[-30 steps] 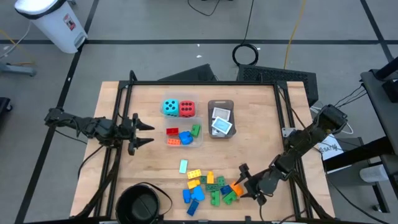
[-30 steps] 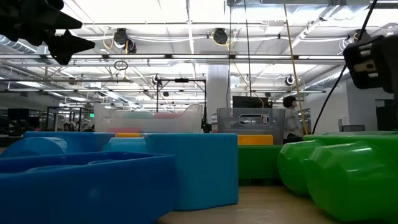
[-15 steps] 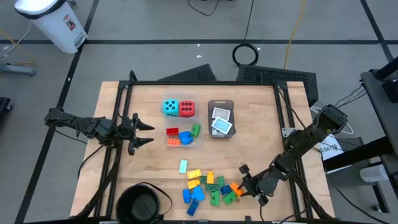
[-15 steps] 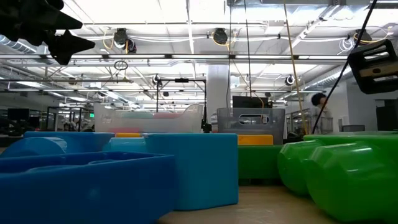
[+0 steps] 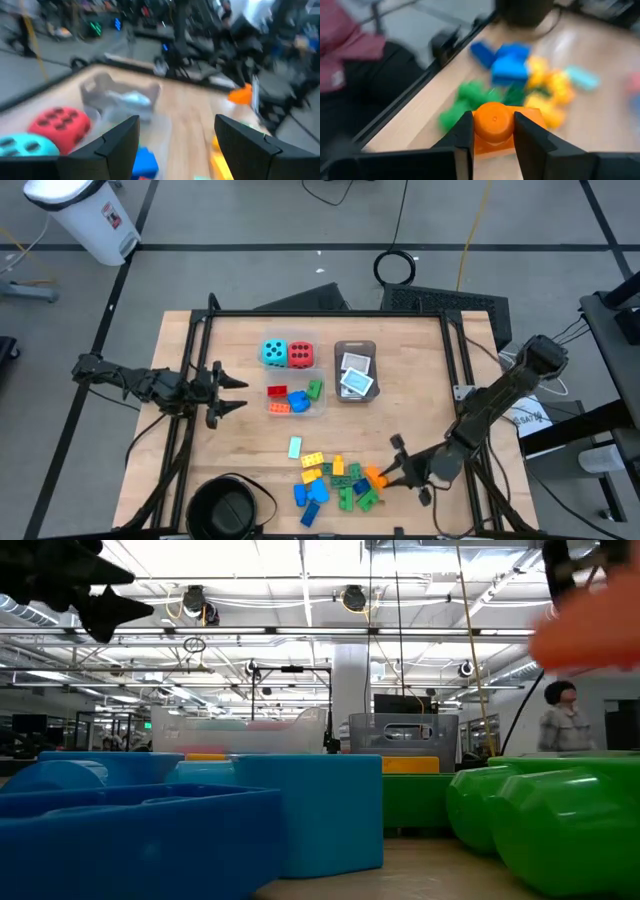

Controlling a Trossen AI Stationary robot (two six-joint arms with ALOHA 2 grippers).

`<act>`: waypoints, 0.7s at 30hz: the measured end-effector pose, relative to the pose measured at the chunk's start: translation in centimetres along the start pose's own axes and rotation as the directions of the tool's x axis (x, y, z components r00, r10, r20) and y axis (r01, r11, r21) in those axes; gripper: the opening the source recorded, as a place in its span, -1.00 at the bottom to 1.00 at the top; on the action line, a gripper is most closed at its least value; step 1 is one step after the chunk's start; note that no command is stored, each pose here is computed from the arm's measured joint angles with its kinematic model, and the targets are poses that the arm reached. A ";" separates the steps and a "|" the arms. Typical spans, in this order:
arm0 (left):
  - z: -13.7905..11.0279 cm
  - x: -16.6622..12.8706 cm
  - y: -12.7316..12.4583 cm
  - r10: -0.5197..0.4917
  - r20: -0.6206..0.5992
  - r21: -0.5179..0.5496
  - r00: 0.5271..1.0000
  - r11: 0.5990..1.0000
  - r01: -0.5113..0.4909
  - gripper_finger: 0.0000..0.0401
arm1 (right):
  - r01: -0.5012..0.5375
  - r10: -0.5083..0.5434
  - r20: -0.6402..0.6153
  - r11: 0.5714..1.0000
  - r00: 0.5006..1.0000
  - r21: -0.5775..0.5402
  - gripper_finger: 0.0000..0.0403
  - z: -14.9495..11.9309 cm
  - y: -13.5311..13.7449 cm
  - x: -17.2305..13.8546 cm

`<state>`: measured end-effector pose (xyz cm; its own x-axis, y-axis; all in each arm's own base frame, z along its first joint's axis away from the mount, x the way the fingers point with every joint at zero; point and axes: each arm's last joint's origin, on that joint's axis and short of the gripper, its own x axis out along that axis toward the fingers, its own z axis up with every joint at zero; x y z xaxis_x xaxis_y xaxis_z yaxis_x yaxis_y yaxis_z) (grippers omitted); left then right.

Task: Pick & Place Toys
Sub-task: Put the orange game piece into the bottom transparent bin

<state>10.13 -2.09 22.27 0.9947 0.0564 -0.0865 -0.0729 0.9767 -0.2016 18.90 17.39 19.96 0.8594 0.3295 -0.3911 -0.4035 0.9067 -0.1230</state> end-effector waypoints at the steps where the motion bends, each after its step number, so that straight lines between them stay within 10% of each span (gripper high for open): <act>1: 0.3 0.0 0.0 0.018 0.032 -0.004 0.999 1.000 -0.018 0.28 | 0.035 -0.034 0.033 0.999 0.999 -0.012 -0.62 0.5 -0.5 -0.3; 10: 2.8 -0.4 -0.3 0.022 0.285 -0.207 0.958 0.978 0.039 0.28 | 0.276 -0.232 0.254 0.949 0.939 -0.154 -0.62 3.6 -5.7 -1.1; 21: 3.1 2.1 -1.1 0.089 0.317 -0.317 0.944 0.948 0.017 0.36 | 0.304 -0.143 0.436 0.895 0.889 -0.326 -0.61 4.8 -11.0 -1.2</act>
<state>12.51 -2.41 25.34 0.9560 0.2054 0.2094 -0.0754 0.8619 -0.5015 23.80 8.23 26.14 0.9583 0.2777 0.0673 -0.2024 0.8259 -0.5262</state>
